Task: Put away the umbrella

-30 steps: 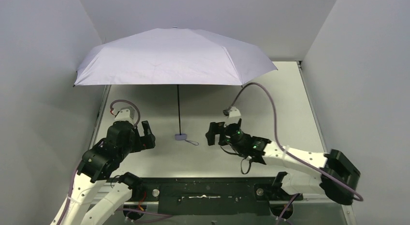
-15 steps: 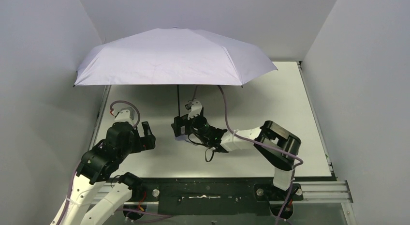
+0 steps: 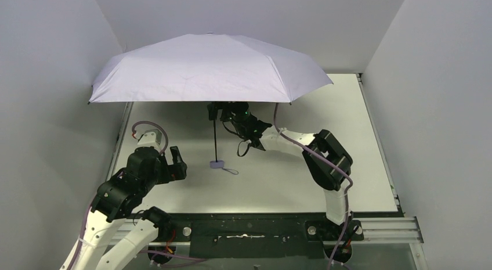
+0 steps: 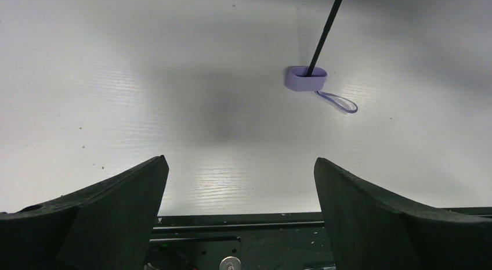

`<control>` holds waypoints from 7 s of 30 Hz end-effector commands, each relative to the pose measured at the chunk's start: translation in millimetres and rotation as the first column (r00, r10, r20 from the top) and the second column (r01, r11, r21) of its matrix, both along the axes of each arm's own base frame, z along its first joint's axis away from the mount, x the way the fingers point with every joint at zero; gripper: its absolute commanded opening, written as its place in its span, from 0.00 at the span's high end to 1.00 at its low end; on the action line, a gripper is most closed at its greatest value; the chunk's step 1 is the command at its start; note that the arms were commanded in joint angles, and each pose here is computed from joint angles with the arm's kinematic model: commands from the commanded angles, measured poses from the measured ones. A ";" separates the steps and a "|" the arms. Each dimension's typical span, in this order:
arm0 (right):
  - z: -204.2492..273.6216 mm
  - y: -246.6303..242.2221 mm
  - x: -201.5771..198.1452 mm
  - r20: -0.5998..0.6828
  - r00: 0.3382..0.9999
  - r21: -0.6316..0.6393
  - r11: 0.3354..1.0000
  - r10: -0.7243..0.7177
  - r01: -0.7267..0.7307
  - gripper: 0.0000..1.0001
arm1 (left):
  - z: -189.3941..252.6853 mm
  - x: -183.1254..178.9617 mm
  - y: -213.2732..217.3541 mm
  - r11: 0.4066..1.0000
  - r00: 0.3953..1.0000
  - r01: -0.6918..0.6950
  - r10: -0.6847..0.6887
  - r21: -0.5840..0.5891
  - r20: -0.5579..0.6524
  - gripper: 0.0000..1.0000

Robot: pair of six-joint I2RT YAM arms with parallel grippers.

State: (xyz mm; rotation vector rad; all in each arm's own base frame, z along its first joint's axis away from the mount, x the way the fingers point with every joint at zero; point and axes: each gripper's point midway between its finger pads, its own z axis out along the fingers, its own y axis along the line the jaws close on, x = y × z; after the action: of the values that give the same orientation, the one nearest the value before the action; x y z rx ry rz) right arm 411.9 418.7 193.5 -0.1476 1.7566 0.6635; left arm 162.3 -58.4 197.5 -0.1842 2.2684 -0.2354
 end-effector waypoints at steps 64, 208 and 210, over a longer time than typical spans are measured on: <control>263.6 -85.0 -69.7 0.146 0.985 0.711 0.683 0.088 -0.166 1.00 | 163.1 88.1 -168.5 0.776 0.820 0.533 -0.375 -0.338 0.433 0.04; 233.4 -160.0 -60.9 0.018 0.998 0.655 0.755 -0.061 0.034 0.11 | 65.2 60.9 -254.9 0.778 0.766 0.628 -0.623 0.024 0.157 1.00; 234.0 -158.3 -55.9 0.006 0.999 0.648 0.761 -0.048 0.033 0.12 | 64.0 60.1 -254.2 0.775 0.764 0.631 -0.628 0.031 0.153 1.00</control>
State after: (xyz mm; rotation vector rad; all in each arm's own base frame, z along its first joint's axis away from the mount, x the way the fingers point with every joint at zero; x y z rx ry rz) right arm 356.1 254.1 383.4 0.4019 1.4900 1.0757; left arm 237.5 -305.5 254.3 0.4365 2.1192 -0.5895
